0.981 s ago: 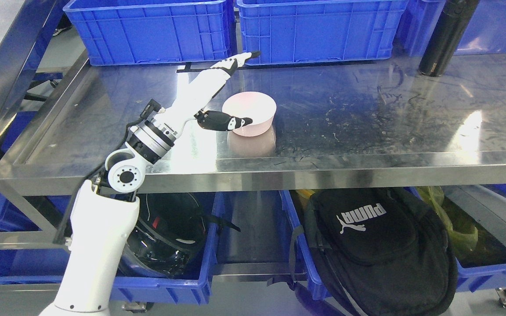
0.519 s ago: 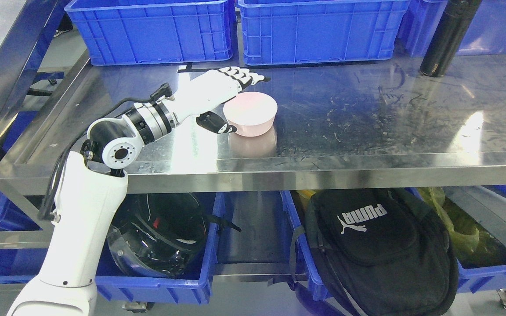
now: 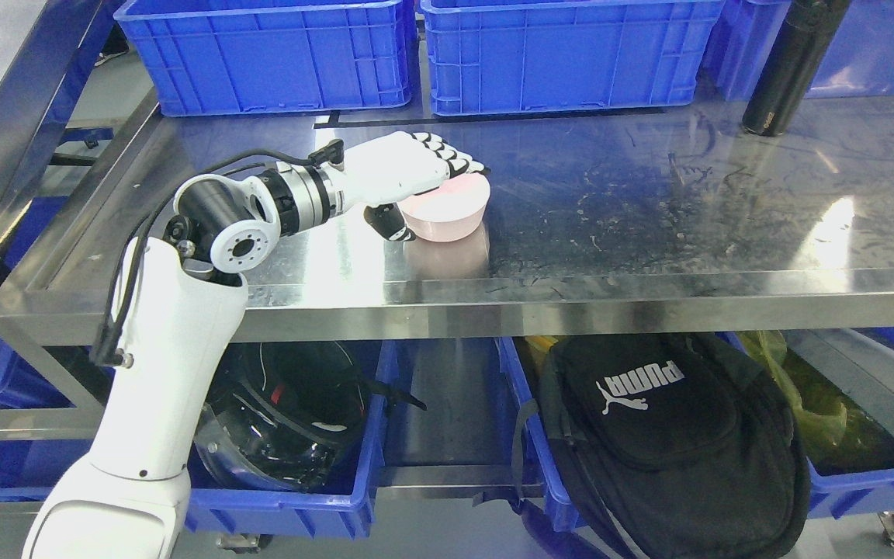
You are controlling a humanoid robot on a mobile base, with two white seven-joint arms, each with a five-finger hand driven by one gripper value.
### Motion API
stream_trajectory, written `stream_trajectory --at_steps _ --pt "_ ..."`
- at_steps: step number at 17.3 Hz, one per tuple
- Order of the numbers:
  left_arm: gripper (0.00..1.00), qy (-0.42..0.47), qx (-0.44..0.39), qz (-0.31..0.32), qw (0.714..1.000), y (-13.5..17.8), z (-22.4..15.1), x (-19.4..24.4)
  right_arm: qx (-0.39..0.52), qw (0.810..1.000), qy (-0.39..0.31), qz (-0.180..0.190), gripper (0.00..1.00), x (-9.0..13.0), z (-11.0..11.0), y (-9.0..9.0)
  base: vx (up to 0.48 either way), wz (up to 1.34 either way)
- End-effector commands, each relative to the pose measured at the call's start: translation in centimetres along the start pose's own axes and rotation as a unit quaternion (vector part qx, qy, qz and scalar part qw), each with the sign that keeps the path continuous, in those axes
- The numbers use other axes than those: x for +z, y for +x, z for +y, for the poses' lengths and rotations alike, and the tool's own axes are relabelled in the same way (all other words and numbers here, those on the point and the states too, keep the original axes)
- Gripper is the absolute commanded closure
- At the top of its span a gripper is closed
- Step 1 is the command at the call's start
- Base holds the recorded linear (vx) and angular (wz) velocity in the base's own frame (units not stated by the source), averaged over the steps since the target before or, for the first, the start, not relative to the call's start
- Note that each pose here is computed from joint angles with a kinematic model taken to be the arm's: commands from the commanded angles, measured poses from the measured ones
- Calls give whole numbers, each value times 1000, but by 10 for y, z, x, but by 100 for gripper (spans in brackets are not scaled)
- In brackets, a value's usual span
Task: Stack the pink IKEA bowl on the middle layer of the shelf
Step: 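Close the left hand fingers around the pink bowl's rim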
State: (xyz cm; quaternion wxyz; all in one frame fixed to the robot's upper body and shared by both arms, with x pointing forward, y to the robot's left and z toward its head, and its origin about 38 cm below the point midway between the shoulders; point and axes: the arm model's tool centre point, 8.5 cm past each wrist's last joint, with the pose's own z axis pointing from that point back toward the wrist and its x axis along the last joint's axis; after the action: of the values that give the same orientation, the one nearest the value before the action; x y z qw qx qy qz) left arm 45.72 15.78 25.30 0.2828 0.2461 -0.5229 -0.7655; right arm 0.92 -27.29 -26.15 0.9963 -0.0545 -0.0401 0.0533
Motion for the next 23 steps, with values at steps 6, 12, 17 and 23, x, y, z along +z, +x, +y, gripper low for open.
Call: stream_trajectory --at_steps 6,12,17,23 --pt "9 -45 -34 67 996 51 -3 -51 1 1000 -8 4 0 0 -10 -10 0 0" --pt "14 -48 6 101 994 36 -3 -51 1 1000 -8 4 0 0 -10 -10 0 0" --pt "33 -61 31 121 990 28 -6 -54 1 1000 -8 4 0 0 -10 -10 0 0" --pt "37 -77 62 102 990 30 -17 -62 1 1000 -8 4 0 0 -10 -10 0 0"
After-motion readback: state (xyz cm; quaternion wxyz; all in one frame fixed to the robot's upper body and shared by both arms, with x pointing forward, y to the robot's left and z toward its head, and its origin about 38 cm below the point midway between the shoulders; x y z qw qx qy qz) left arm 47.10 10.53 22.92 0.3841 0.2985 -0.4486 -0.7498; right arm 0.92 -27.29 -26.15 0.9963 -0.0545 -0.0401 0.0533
